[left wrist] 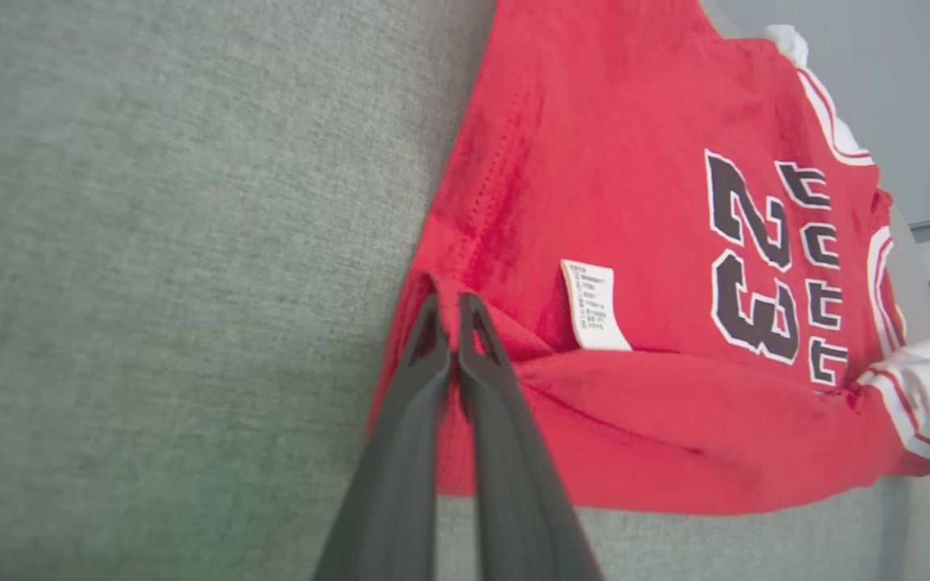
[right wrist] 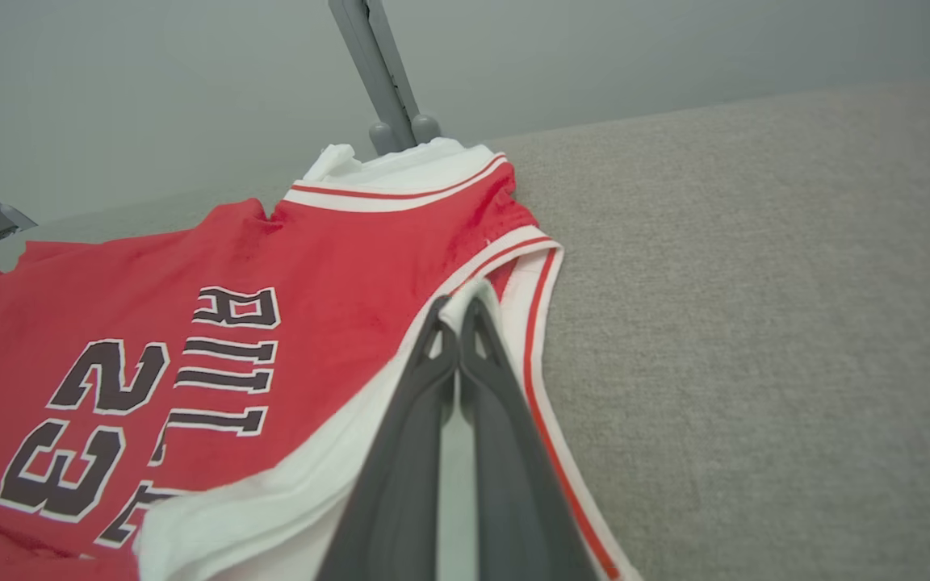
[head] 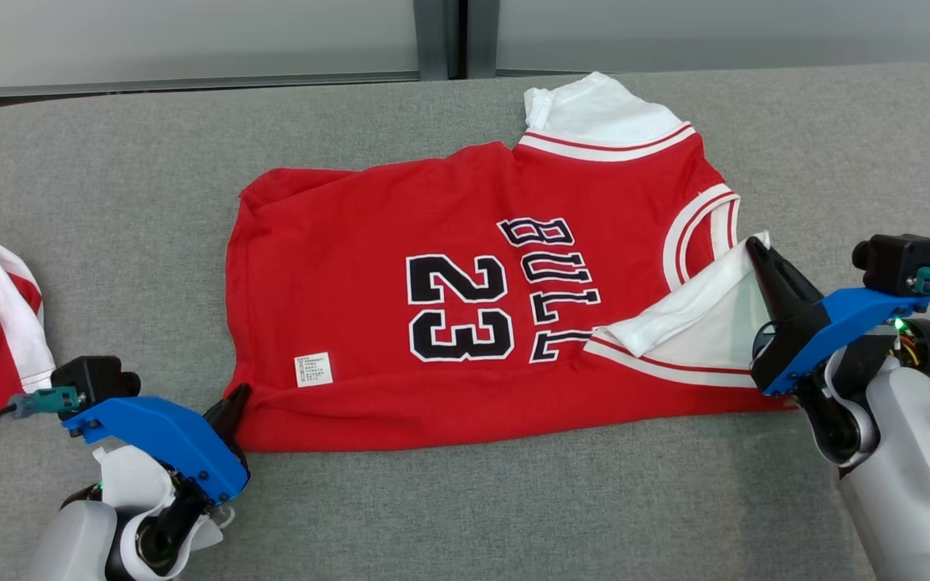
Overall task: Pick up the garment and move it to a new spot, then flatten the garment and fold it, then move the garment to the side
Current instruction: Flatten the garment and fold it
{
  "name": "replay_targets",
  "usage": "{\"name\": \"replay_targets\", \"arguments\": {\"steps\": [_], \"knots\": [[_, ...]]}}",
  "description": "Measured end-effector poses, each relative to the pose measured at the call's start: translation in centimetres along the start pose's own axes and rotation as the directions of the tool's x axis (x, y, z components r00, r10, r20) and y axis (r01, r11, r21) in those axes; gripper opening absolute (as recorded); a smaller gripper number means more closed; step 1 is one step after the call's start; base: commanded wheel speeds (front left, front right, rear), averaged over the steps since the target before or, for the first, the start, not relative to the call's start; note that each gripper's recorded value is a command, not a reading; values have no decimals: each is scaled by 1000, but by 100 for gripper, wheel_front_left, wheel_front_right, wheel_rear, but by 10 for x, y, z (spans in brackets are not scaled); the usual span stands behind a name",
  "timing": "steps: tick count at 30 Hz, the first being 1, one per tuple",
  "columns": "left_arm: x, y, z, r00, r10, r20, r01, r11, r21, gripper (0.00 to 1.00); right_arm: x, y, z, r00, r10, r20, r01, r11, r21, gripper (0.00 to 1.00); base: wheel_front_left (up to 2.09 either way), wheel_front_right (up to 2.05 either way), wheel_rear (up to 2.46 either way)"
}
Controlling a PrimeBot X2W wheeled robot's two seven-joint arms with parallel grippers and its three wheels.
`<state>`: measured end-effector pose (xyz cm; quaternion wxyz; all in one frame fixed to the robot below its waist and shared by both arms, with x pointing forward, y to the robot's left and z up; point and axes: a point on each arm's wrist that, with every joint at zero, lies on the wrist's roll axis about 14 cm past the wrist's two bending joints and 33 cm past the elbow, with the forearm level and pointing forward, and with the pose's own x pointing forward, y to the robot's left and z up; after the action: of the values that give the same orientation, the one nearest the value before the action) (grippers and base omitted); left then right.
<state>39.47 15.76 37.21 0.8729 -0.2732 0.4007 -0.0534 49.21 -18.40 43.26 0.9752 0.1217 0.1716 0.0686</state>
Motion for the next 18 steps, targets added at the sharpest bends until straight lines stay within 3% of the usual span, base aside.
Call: {"name": "replay_targets", "arguments": {"steps": [1, 5, 10, 11, 13, 18], "knots": [[1, -1, 1, 1000, -7, 18, 7, 1000, -15, 100, 1, 2, 1, 1000, 6, 15, -6, 1000, -2, 100, 0, 0, 0], [0, -2, 12, 993, -12, 120, 12, 1000, 1, 100, -1, 6, 13, 992, 24, 124, -20, 999, -37, 100, 0, 0, 0], [-15, -1, 36, 947, -3, 322, -34, 994, 108, 100, -9, 6, 28, 976, 41, 215, -19, 994, -106, 100, 0, 0, 0], [-25, -10, 50, 902, -32, 430, -58, 979, 195, 100, -17, 5, 34, 969, 45, 244, -12, 991, -135, 100, 0, 0, 0], [-38, -21, 63, 848, -69, 525, -84, 961, 263, 100, -26, 5, 40, 960, 46, 275, -3, 988, -155, 100, 0, 0, 0], [-60, -34, 64, 769, -124, 627, -148, 920, 362, 100, -58, 8, 45, 938, 43, 343, 18, 984, -175, 100, 0, 0, 0]]}}
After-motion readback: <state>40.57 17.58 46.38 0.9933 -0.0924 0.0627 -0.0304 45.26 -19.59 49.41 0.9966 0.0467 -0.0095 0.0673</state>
